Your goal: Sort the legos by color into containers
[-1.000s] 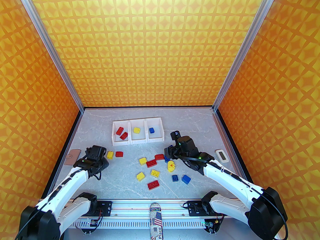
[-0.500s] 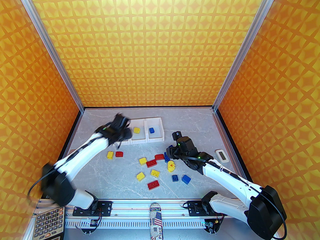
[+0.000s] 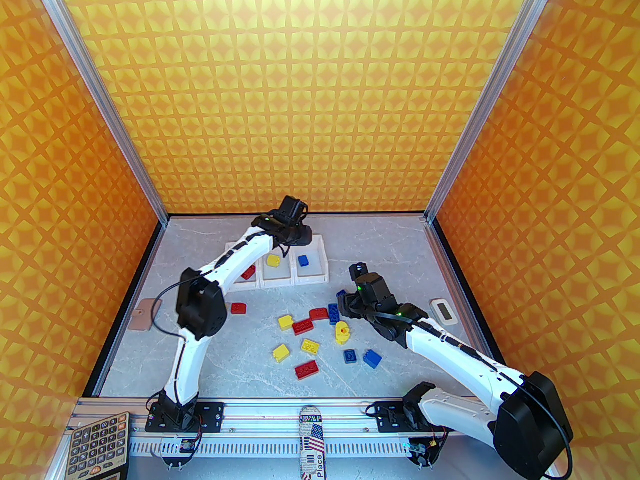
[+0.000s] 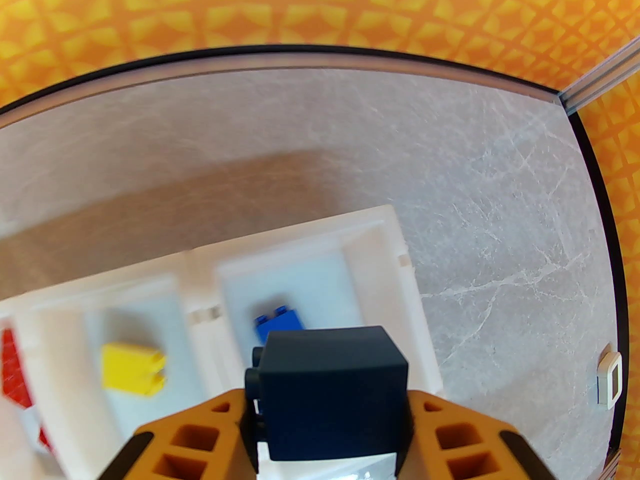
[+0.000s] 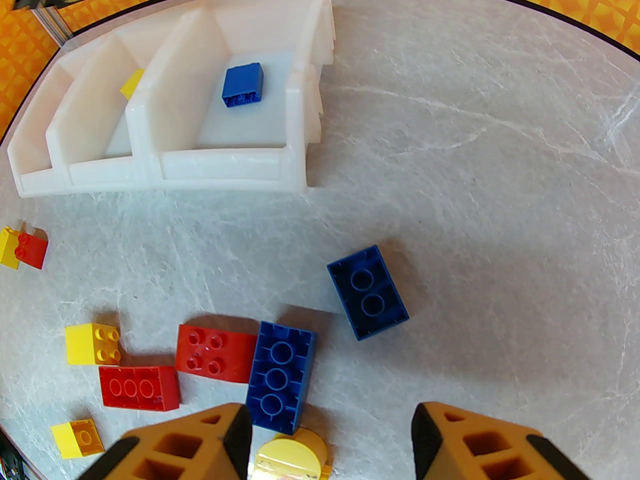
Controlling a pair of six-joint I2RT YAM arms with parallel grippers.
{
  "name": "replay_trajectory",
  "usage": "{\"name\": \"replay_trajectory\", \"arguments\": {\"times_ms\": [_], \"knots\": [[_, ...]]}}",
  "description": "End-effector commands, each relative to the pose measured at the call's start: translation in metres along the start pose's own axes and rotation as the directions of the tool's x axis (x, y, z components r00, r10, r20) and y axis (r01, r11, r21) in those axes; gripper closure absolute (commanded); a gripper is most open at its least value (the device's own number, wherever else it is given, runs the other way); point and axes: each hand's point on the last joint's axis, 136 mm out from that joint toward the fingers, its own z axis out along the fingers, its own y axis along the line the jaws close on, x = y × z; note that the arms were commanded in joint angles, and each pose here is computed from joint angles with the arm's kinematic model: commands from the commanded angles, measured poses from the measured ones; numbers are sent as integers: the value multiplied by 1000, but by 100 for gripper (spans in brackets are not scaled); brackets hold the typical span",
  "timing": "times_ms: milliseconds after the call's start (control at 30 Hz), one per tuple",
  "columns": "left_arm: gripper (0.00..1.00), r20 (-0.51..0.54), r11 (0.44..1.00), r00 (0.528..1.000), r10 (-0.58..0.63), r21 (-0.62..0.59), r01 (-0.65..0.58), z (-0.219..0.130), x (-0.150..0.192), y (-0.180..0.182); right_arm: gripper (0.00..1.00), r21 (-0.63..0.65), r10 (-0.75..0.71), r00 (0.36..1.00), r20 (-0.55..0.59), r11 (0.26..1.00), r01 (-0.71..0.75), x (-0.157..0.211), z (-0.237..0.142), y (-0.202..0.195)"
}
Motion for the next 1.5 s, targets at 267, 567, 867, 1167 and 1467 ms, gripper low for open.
{"name": "replay_trajectory", "arguments": {"times_ms": [267,567,867,1167,1467], "knots": [[34,-28,992,997,69,108,-66,-1,9,-26,42,57,-4,1000,-25,998,6,4,6,-12],[23,127,985,989,79,143,-97,-101,31,-23,42,55,-7,998,-56,998,10,12,13,-11],[22,144,998,990,-1,66,-8,-170,125,50,43,-15,10,993,-121,1000,-12,30,23,0],[18,204,1000,979,-28,4,28,-216,155,88,49,-77,44,987,-155,995,-57,35,45,18],[17,216,1000,976,-30,7,29,-223,153,88,51,-99,44,981,-191,993,-63,41,60,32]]}}
